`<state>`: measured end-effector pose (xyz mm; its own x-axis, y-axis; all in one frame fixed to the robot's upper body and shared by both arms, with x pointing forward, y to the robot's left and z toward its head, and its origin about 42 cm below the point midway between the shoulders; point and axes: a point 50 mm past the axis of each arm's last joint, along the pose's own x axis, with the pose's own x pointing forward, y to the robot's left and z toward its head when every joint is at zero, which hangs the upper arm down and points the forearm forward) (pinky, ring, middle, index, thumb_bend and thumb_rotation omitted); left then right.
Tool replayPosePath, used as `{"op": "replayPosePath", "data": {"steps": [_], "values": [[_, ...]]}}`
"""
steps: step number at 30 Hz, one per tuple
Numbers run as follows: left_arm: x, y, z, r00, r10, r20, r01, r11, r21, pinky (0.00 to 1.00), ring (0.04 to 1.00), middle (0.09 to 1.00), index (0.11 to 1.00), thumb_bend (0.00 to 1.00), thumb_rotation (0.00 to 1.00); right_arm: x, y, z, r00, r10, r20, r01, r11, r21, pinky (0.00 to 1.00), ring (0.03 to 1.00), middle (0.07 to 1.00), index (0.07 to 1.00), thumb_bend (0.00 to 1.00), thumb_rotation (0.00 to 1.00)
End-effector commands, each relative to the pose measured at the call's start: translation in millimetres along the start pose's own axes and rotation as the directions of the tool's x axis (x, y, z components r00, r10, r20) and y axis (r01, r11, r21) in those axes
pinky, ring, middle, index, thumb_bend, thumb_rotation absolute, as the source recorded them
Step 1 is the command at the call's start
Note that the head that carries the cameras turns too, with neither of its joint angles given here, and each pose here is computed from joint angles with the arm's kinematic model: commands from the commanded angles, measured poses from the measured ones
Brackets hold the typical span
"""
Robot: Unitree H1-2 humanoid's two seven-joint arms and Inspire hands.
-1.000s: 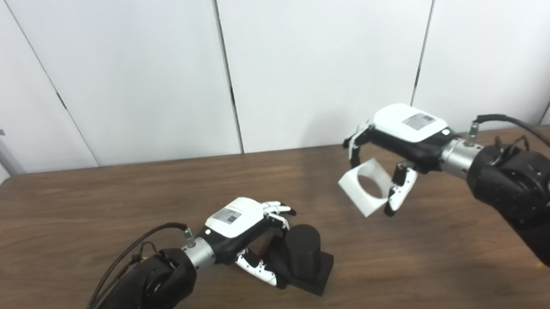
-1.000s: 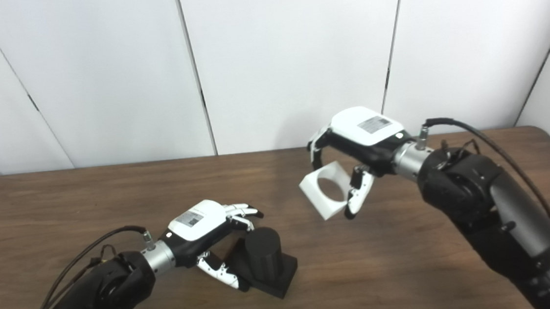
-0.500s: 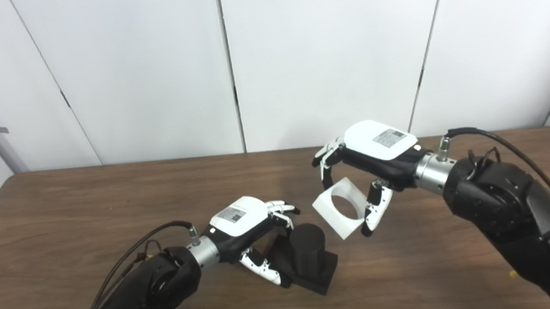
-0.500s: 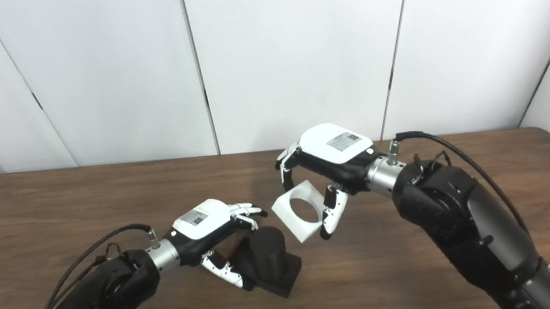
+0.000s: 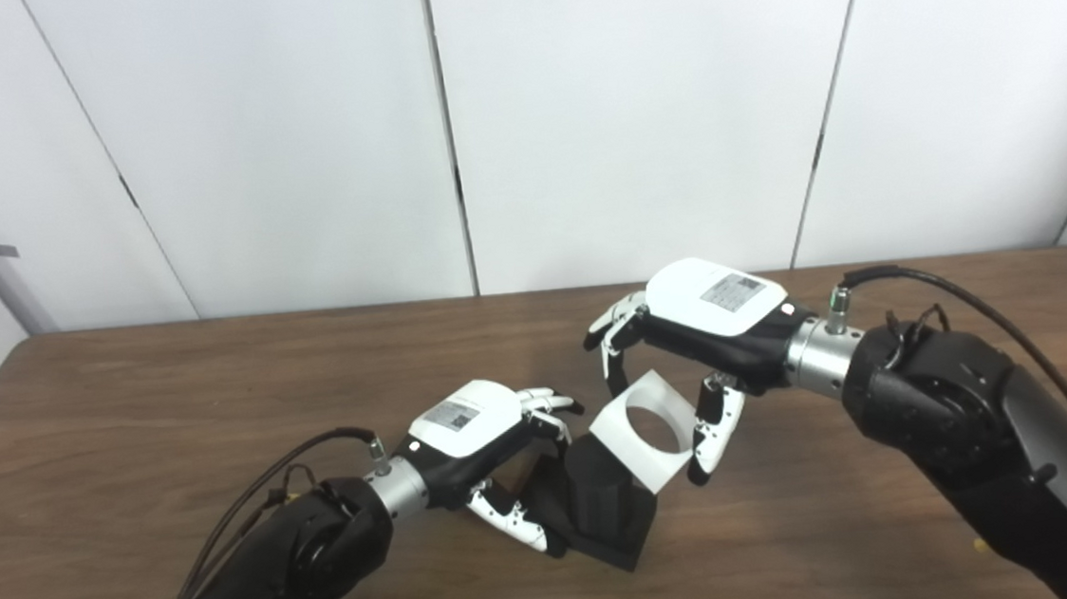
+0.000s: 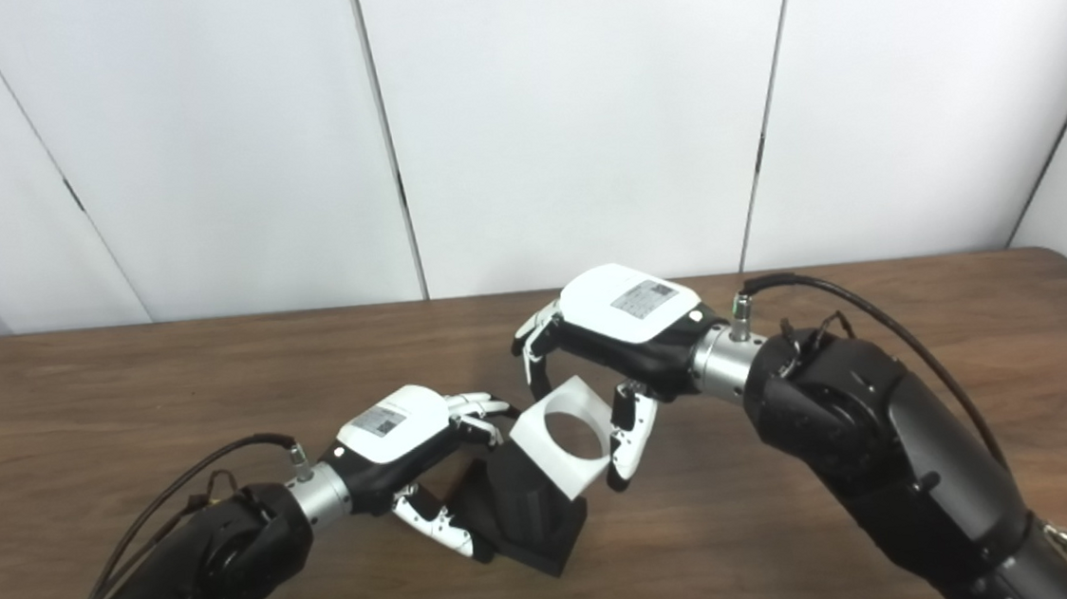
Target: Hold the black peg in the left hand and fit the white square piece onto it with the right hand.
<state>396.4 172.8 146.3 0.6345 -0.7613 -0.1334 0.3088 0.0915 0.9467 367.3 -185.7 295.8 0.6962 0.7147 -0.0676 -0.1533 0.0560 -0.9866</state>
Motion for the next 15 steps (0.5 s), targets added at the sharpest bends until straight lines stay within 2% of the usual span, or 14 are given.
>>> {"op": "replayPosePath", "data": {"steps": [1,15], "values": [[-8.3,-35.2,-3.3,0.982,-0.182,-0.055,0.183,0.983,0.027,0.83,0.919,0.896,0.488,0.52,0.07,-0.1,-22.8,10.6,0.995,-0.073,0.063,0.076,0.995,-0.057,0.69,0.823,0.795,0.479,0.52,0.14],[-8.7,-33.6,1.3,0.979,-0.194,-0.068,0.197,0.98,0.037,0.84,0.927,0.904,0.489,0.52,0.07,6.8,-11.0,19.9,0.995,-0.063,0.082,0.065,0.997,-0.028,0.69,0.817,0.788,0.478,0.52,0.14]]}}
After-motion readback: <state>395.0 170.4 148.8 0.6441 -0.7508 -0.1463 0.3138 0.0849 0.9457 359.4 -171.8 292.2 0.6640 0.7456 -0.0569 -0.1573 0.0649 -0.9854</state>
